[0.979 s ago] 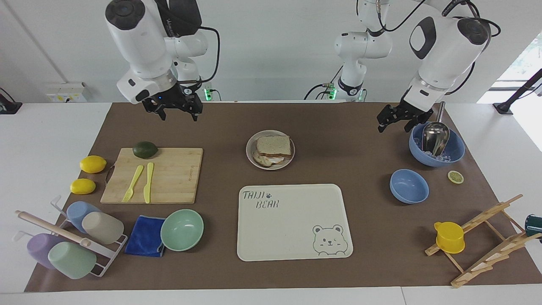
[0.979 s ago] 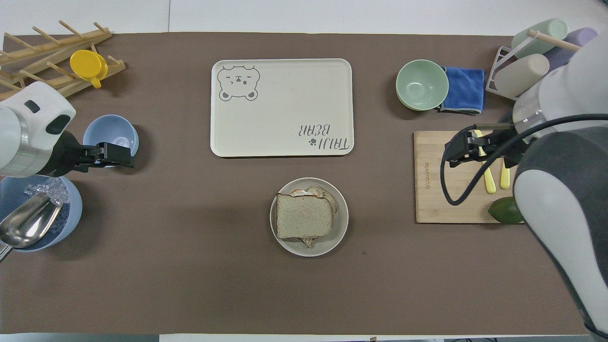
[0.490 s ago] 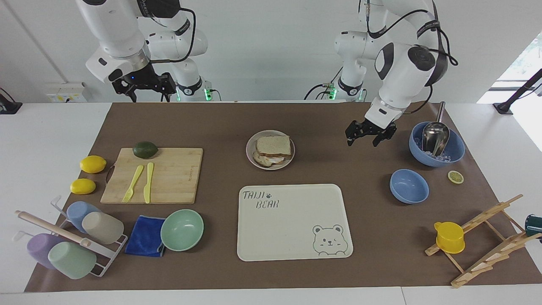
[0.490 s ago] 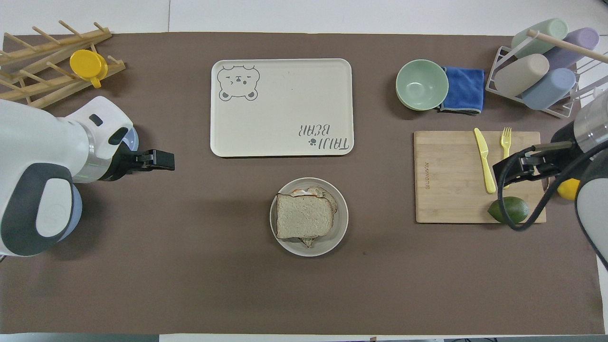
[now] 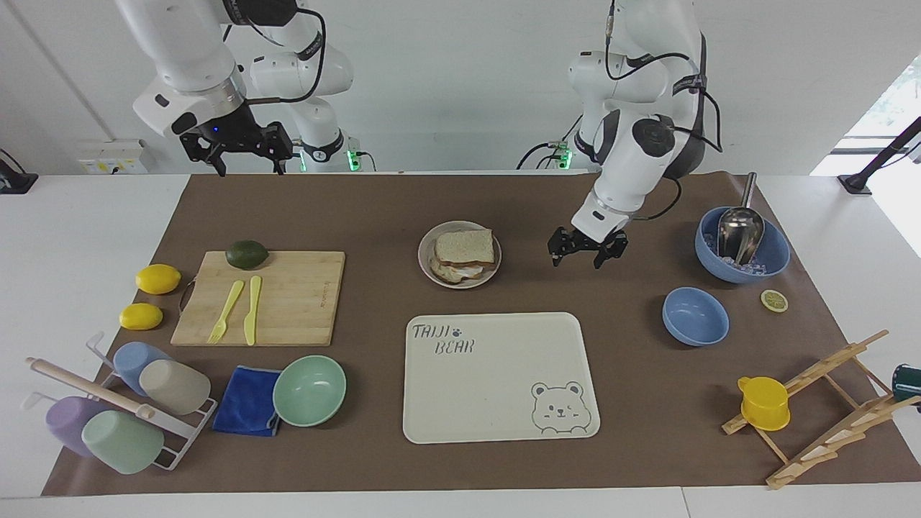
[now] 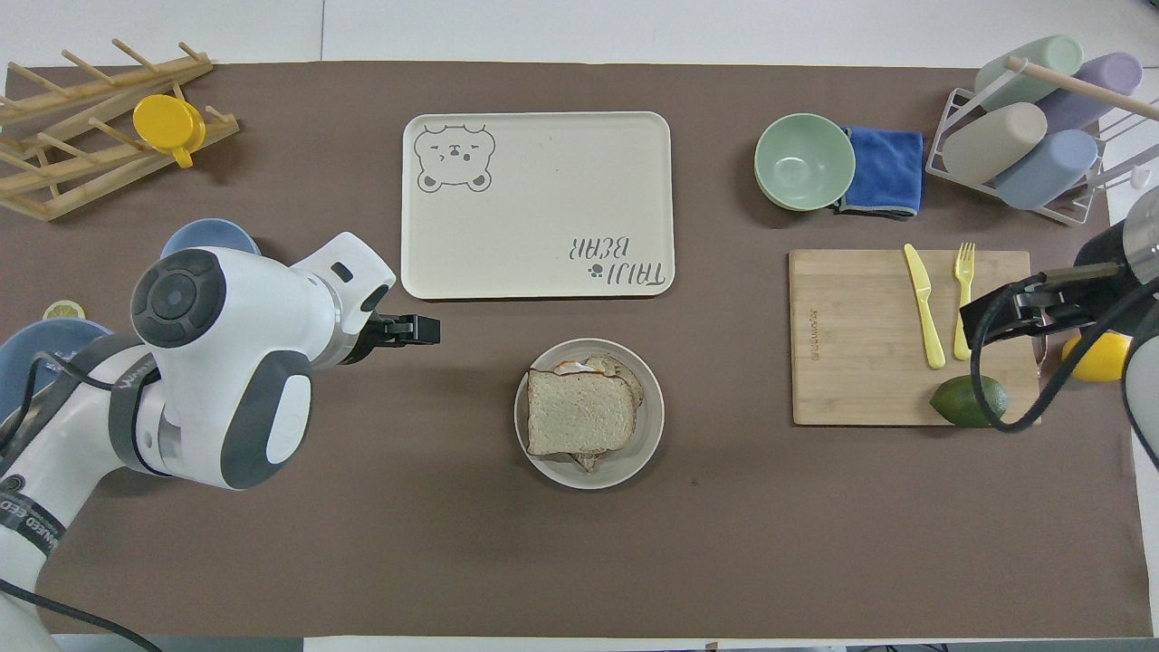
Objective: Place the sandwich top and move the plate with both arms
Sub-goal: 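Grasp the plate rim nearest the robot with the left gripper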
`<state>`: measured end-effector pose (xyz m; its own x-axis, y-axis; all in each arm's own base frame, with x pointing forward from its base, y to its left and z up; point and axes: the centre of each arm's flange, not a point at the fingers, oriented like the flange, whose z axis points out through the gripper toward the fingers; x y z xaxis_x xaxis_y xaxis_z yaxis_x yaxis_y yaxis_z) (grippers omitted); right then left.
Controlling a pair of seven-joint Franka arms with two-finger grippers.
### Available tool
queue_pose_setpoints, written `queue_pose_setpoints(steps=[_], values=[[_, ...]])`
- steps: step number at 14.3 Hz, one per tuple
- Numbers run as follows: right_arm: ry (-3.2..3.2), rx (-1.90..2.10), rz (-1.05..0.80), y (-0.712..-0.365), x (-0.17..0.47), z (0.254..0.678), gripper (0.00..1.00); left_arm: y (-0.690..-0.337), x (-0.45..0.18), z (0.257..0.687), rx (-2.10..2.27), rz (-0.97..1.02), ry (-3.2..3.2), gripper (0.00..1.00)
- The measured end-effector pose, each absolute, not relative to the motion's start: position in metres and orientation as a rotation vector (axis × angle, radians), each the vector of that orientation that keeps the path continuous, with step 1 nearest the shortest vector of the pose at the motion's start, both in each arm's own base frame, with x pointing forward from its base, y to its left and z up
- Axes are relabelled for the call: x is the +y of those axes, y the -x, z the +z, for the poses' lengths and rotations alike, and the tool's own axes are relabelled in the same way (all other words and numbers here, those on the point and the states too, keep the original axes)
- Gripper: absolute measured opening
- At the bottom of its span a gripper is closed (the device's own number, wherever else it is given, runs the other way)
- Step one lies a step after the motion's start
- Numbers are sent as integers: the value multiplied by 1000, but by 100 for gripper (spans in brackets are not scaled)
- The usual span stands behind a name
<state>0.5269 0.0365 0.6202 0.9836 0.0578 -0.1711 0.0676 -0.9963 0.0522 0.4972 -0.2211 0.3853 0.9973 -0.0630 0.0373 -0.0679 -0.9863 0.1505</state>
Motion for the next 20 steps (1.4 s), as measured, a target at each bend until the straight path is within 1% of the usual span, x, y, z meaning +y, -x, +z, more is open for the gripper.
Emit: queue_pose_setpoints(steps=[3, 10, 12, 16, 20], values=[[-3074, 92, -269, -527, 33, 618, 100, -489, -239, 379, -93, 66, -2973, 100], [-3087, 66, -270, -524, 23, 622, 100, -488, -242, 374, -91, 70, -2973, 100], [-3089, 43, -269, -524, 15, 623, 100, -484, -257, 362, -95, 64, -2975, 100], [-3093, -12, -272, -523, -6, 623, 100, -464, -293, 325, -124, 35, -2988, 100], [-3099, -6, -262, -523, -3, 626, 100, -447, -303, 309, -145, 1, -2994, 98]])
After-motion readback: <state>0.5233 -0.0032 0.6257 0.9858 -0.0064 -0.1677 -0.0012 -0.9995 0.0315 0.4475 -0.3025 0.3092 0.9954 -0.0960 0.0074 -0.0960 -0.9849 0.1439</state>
